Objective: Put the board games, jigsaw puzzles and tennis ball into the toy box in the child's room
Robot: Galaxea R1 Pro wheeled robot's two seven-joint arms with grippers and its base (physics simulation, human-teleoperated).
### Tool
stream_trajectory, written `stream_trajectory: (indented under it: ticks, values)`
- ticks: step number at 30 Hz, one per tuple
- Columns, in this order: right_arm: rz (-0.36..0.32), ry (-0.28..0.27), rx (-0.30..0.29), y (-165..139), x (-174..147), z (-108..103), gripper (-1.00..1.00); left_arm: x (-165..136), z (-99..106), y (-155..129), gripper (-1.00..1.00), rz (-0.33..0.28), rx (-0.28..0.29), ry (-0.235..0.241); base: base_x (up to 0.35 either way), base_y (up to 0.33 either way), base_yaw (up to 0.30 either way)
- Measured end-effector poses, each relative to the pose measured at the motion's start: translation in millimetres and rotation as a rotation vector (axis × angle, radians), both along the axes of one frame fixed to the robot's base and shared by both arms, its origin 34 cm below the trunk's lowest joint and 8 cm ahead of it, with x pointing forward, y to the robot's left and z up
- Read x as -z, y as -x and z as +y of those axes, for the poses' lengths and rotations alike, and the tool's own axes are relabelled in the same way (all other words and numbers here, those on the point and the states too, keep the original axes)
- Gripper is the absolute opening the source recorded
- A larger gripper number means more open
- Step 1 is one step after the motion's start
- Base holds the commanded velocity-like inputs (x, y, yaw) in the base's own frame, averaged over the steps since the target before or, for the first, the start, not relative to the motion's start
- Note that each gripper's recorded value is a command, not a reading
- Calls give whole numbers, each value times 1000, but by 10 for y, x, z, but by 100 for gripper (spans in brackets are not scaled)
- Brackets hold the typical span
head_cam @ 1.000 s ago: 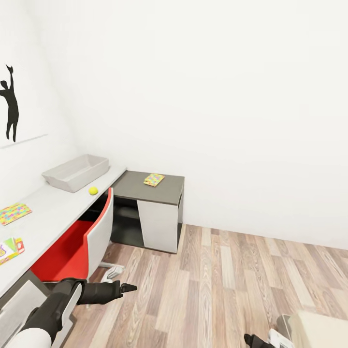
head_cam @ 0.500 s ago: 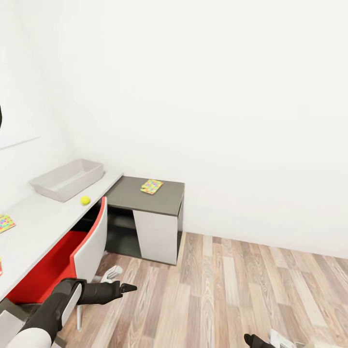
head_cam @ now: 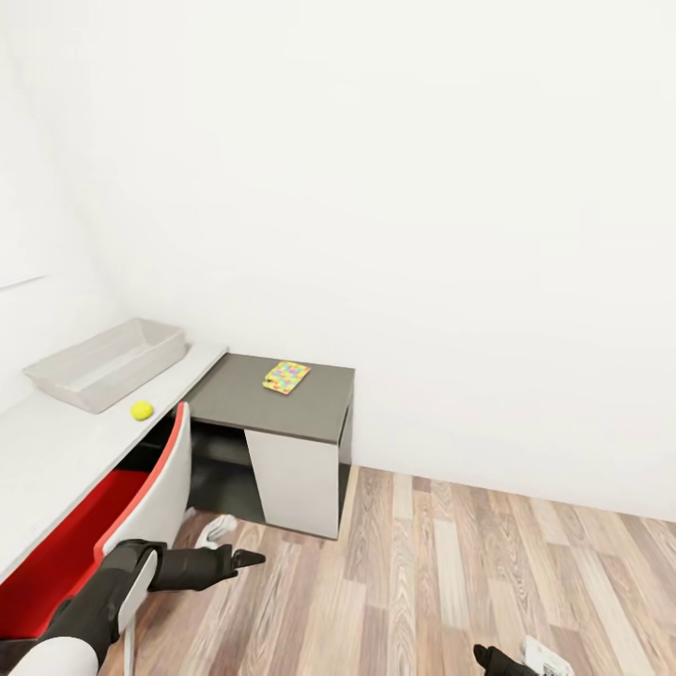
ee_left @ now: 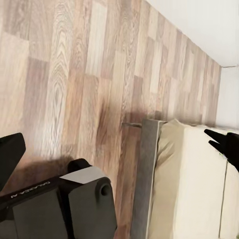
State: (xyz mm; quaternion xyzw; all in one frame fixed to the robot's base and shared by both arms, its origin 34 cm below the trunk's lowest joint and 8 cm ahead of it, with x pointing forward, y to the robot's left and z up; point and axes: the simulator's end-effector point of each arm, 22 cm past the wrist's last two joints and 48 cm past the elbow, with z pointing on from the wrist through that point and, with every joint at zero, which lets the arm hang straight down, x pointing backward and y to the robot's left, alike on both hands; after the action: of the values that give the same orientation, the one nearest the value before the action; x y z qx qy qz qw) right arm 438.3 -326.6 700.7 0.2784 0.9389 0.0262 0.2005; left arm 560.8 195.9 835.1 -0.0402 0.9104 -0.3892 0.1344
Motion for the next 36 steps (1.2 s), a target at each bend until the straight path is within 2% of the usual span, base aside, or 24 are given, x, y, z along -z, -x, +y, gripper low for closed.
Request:
stream_trajectory:
  ticks: [2, 6, 9, 10, 16, 21, 23, 30, 36]
  values:
    - [-21, -6, -6, -73, -45, 11, 100, -36, 22, -8, 100, -7, 2, 10, 193, -88, 0]
    - [-139, -51, -48, -432, -310, 84, 100, -254, 84, -47, 100, -46, 20, 79, 127, -81, 0]
    - [-233, -91, -91, -636, -555, 155, 100, -460, 120, -57, 100, -79, 40, 148, 58, -43, 0]
    - [-285, -120, -124, -684, -711, 207, 100, -607, 146, -50, 100, -99, 54, 199, 31, -23, 0]
    - [-392, -205, -218, -664, -1166, 377, 100, -1019, 248, 16, 100, -149, 100, 346, 15, -11, 0]
    - [-455, -254, -272, -731, -1549, 486, 100, -1288, 360, 65, 100, -177, 122, 435, 4, -3, 0]
    - [-467, -269, -285, -747, -1654, 522, 100, -1365, 421, 66, 100, -189, 122, 453, 2, -1, 0]
    - [-490, -298, -310, -805, -1884, 581, 100, -1461, 707, -30, 100, -228, 67, 437, 42, -1, 0]
    - [-530, -305, -322, -956, -2103, 592, 100, -1551, 910, -110, 100, -263, 15, 433, 237, -22, 0]
